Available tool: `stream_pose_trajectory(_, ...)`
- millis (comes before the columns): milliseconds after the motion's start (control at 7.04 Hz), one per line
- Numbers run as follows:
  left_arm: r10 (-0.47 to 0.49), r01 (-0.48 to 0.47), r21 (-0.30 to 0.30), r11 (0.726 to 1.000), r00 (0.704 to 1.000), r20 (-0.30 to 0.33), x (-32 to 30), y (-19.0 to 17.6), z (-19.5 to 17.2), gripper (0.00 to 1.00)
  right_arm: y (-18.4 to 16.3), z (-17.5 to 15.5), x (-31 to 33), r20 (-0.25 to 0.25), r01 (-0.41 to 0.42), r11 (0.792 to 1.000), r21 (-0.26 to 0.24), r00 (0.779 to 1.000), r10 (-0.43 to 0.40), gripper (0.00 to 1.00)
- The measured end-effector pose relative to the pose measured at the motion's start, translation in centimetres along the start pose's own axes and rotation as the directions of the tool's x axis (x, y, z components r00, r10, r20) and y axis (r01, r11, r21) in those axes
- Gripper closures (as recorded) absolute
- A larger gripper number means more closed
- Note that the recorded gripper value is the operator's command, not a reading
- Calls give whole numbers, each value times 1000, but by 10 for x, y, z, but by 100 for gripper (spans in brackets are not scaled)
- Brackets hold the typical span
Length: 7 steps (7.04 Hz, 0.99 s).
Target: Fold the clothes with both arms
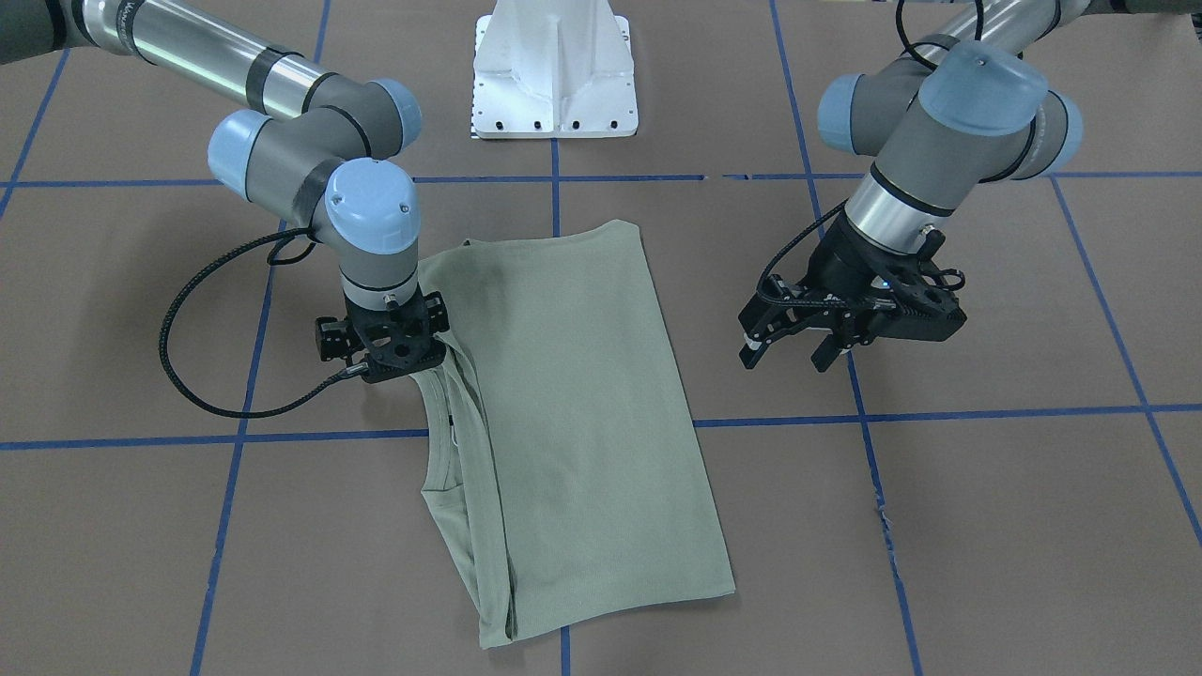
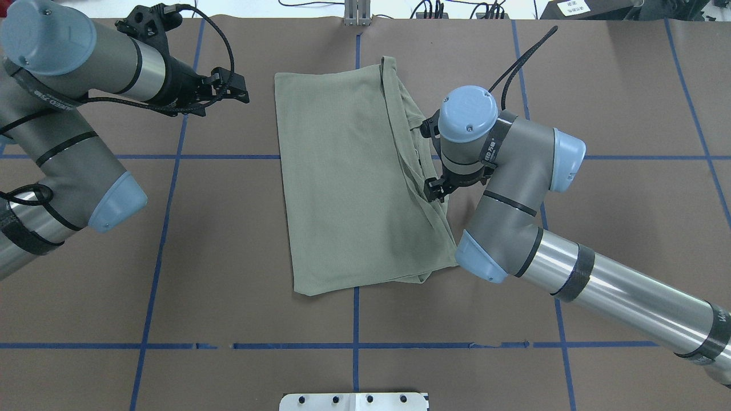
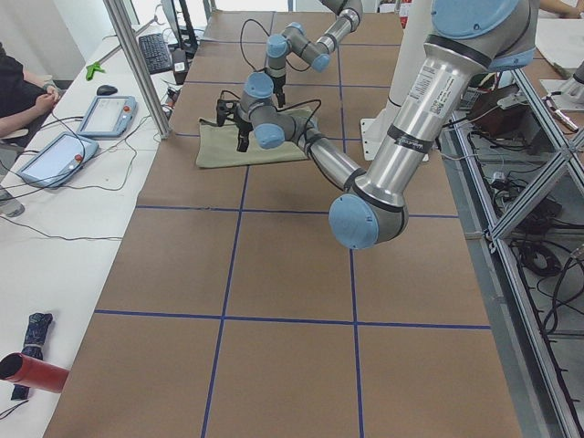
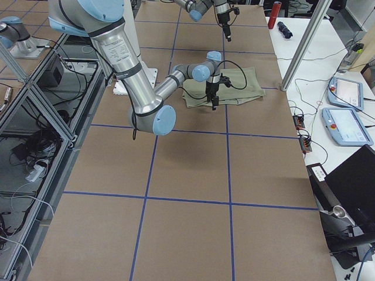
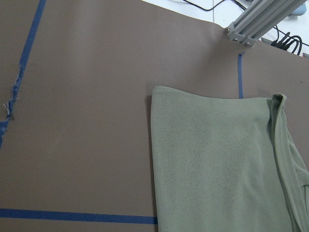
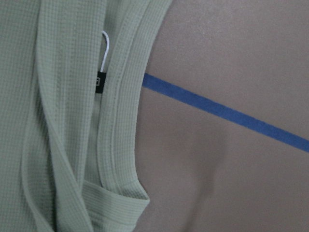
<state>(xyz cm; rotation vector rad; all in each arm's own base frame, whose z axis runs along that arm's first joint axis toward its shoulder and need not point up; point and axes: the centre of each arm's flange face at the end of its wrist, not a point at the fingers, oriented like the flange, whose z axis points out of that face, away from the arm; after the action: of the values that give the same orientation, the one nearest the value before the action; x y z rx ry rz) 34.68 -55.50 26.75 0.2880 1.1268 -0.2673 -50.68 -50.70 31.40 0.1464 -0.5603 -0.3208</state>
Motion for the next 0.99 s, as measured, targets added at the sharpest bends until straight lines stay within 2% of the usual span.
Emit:
stream_pose_trajectory(284, 1, -1, -2, 1000, 1000, 0, -1, 0, 0, 0, -23, -16, -21, 14, 3, 1000, 19, 1000, -3, 0)
stream_pose_trajectory(568, 2, -2, -4, 1000, 1000, 2, -2, 0, 2, 0, -54, -20, -48, 0, -3, 1000, 17, 1000, 3, 0)
stream_pose_trajectory(994, 0, 0, -4, 1000, 1000, 4, -2, 0, 3, 0, -51, -5, -60, -14, 5, 1000, -9, 1000, -5, 0)
